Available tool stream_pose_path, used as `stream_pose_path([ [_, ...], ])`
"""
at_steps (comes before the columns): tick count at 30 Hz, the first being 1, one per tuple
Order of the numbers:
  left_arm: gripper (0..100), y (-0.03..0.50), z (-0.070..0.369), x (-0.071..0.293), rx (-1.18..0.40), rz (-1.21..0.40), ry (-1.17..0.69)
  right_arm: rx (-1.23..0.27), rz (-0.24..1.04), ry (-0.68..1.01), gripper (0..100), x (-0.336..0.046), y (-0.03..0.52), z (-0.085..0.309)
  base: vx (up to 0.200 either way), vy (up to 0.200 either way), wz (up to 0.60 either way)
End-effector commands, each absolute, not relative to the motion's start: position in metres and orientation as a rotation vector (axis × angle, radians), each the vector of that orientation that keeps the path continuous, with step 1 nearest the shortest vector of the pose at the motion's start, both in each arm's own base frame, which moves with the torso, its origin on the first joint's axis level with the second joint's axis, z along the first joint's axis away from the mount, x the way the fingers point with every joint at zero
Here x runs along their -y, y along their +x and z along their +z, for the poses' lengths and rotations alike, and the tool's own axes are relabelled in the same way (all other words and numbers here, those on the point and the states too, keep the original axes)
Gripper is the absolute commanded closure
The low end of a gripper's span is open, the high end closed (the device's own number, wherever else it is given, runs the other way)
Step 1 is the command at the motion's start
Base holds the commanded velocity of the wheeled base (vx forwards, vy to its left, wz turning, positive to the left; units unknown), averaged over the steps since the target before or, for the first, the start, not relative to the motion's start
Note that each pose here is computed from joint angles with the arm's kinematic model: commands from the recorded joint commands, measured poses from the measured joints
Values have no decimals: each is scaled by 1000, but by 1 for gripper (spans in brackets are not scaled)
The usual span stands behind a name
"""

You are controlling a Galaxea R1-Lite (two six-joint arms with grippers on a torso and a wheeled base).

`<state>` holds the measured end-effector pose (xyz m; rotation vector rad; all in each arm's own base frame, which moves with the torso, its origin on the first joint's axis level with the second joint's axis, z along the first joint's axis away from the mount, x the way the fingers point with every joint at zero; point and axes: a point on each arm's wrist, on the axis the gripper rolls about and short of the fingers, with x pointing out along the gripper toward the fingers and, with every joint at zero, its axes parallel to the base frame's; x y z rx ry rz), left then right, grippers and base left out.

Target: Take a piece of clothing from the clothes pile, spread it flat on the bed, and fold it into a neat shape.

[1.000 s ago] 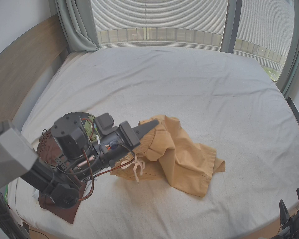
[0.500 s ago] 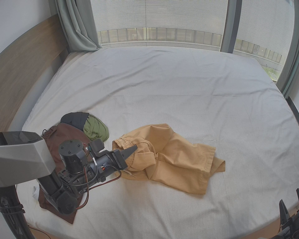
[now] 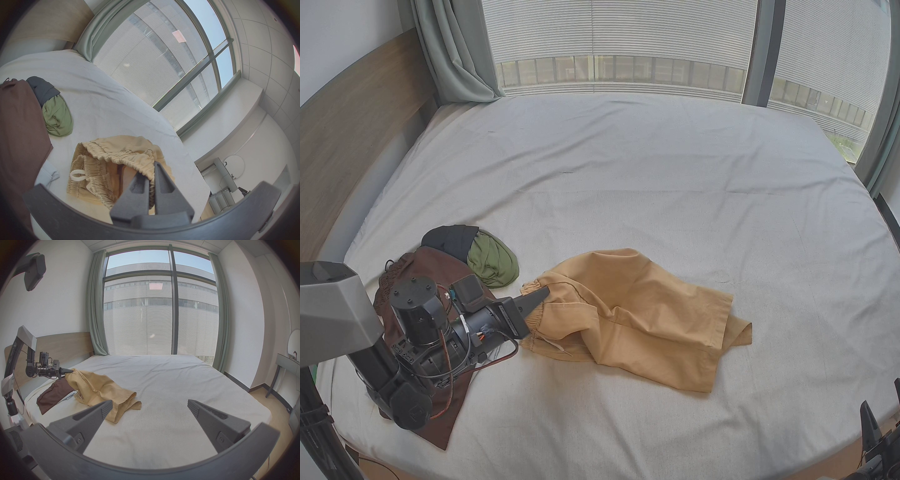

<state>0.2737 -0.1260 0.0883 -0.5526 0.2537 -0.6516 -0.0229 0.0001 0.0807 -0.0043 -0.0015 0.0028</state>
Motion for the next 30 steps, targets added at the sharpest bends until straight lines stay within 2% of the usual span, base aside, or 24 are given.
stream_pose_path([
  [1,100,269,97,128,-232,-674,-553,-8,3,-6,0,0,-22,76,0,0,0],
  [30,100,259,97,123,-205,-694,-427,-6,9,-17,0,0,-22,76,0,0,0],
])
